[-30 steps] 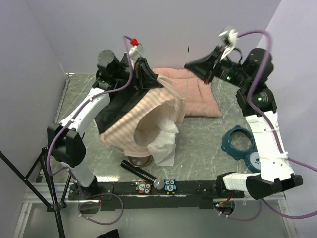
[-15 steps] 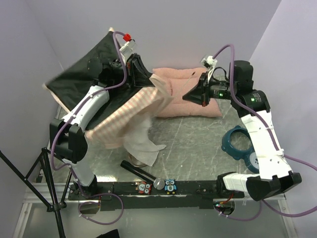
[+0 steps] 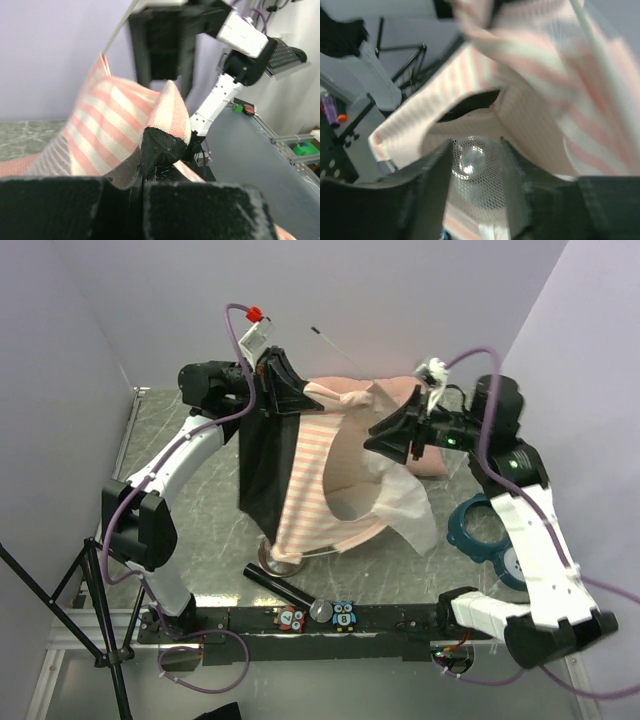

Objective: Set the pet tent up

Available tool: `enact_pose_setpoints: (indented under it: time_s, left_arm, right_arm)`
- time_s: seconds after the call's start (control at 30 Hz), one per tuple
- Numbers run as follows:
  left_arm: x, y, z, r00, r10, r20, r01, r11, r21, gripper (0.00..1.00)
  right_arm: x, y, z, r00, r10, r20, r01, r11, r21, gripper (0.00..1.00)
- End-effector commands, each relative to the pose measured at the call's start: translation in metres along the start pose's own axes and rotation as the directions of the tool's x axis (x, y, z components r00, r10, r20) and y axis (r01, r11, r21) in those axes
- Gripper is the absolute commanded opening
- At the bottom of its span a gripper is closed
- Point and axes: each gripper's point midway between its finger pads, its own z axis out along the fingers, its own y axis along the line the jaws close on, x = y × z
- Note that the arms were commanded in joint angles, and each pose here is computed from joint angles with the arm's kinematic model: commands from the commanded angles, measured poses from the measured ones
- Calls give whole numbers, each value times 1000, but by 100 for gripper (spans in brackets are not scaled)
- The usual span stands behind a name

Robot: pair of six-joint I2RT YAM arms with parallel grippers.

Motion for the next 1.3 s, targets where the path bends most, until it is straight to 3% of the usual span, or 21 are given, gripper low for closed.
enact_pose_setpoints:
  time_s: [0.0,0.17,0.33,0.77,1.2,1.27]
  left_arm:
    - [-24,-12,-4,997,71,40,-71,997,-8,1]
    - [-15,-12,-1,998,52,24,-52,999,12,1]
    - [-14,-16,3,998,54,18,-54,998,28,1]
    - [-13,-26,12,998,55,-6,-54,997,58,1]
    - [-11,-26,16,999,49,-9,-48,997,64,1]
    - [-11,-26,16,999,51,-9,-50,997,64,1]
  right_arm:
    - [-66,45,-27,947,-246,207,250,968,9,60]
    - [-112,61,-34,903,-307,301,314,949,29,75]
    - [-126,34,-24,898,-302,319,284,953,105,83]
    - [-144,7,-6,857,-336,392,313,942,122,82]
    - [-138,19,15,896,-238,374,274,961,-44,44]
    - [-137,21,17,904,-216,368,259,963,-70,32]
